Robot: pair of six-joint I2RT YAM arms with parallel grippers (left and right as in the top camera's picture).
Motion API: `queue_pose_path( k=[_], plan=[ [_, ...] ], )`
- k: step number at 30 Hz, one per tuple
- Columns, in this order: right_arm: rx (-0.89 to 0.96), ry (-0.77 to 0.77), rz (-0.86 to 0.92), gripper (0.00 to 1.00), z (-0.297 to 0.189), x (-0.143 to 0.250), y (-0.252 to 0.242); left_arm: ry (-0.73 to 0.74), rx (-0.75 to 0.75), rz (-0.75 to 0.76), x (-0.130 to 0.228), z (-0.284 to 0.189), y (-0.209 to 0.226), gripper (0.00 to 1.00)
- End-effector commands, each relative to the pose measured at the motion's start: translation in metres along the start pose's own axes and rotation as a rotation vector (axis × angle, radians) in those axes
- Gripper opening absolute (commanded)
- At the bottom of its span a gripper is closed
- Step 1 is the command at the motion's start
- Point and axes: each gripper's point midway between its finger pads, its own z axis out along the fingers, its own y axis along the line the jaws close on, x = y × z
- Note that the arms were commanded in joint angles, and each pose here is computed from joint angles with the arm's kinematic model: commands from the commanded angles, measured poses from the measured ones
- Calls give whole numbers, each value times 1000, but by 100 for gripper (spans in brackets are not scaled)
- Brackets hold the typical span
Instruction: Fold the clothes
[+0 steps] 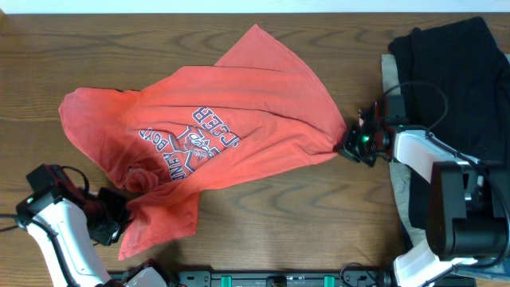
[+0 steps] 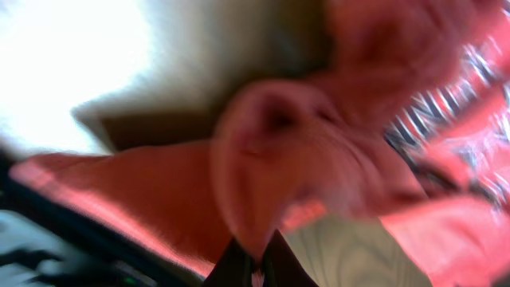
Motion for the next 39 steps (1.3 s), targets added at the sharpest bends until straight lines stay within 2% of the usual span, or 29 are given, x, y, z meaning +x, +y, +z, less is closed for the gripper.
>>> queue_pose_path(
  k=[1, 6, 12, 20, 24, 27, 30, 33, 39],
  plan=[
    [150, -15, -31, 1, -12, 7, -35, 72, 208, 203, 19, -10, -46, 6],
    [86, -206, -192, 1, -100, -26, 24, 56, 360, 420, 30, -42, -100, 6],
    [91, -461, -307, 1, -215, -42, 79, -173, 484, 667, 26, -132, -171, 6],
    [71, -644, -397, 1, -314, -32, 123, -507, 666, 783, 39, -271, -221, 6],
    [33, -745, -445, 1, -362, -24, 149, -687, 719, 827, 53, -333, -227, 6],
    [19, -826, -484, 1, -397, -18, 163, -803, 730, 794, 56, -368, -223, 6],
    [32, -896, -495, 1, -422, -15, 169, -867, 724, 784, 57, -383, -220, 6],
    [43, -924, -517, 1, -430, -15, 171, -860, 711, 773, 51, -380, -221, 6],
    [96, -808, -502, 1, -392, -44, 164, -734, 667, 762, 23, -345, -244, 6]
  ],
)
